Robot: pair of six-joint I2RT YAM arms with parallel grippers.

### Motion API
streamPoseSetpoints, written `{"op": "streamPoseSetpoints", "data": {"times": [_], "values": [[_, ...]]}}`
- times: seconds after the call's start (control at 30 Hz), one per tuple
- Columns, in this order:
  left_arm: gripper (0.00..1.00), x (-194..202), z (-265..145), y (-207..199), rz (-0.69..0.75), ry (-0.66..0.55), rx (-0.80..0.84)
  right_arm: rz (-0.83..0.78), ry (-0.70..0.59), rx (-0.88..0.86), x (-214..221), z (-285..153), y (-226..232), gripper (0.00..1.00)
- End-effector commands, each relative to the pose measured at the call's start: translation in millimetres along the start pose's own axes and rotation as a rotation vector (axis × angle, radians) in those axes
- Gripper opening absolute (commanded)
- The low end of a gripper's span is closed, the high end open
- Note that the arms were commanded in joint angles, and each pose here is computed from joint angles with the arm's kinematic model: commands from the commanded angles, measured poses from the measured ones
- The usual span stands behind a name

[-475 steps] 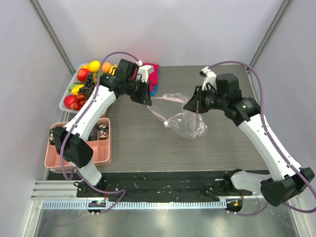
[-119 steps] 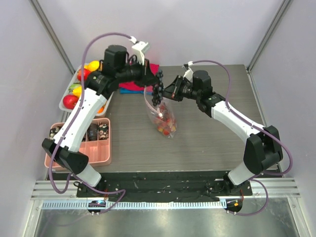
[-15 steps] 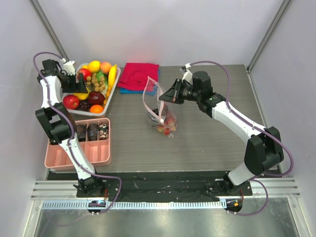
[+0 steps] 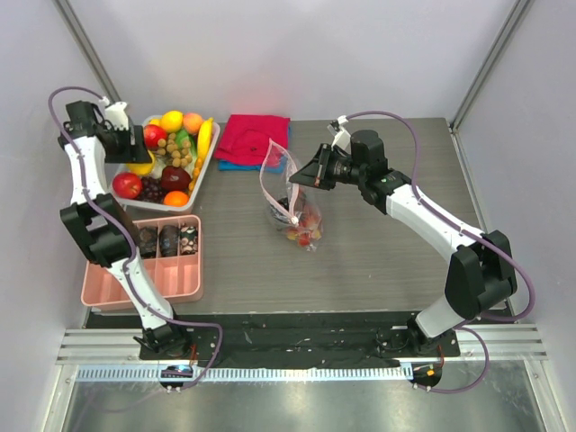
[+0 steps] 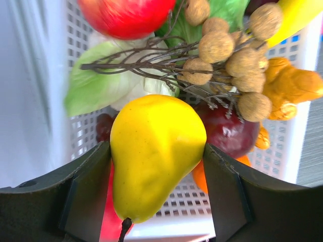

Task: Place the food in the zip-top bag and seal the zipper
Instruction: Pick up the fake fruit from the bin, then place the fake fruit in the zipper food storage bag.

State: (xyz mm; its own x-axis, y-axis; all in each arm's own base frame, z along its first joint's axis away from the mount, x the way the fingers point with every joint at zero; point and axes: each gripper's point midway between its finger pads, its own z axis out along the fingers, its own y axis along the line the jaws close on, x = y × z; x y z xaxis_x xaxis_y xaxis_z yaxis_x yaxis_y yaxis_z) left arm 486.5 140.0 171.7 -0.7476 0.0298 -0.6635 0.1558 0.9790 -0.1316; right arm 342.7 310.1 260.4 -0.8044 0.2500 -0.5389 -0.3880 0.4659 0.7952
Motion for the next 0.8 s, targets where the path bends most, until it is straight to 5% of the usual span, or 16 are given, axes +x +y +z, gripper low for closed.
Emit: {"op": "streamPoseSetpoints", "data": {"times": [0.0, 0.17, 0.53, 0.77], "values": [[0.50, -49.1, -64.5, -9.6, 0.054, -0.164, -0.065, -0.071, -0.043, -0.042, -12.8, -2.7, 16.7, 0.01], [0.49, -74.1, -104.5, -47.5, 0.014, -0.266, 0.026, -0.080, -0.045, -0.042, -13.7, -3.4, 16.8, 0.01], [0.50, -131.6, -200.3, -280.6, 0.163, -0.512, 0.444, -0.108, -0.061, -0.082, -21.4, -10.8, 36.1, 0.01], [0.51, -97.8, -202.8, -403.4, 0.265, -0.430, 0.696, -0.126, -0.077, -0.115, -26.8, -20.5, 56.7, 0.01]]}}
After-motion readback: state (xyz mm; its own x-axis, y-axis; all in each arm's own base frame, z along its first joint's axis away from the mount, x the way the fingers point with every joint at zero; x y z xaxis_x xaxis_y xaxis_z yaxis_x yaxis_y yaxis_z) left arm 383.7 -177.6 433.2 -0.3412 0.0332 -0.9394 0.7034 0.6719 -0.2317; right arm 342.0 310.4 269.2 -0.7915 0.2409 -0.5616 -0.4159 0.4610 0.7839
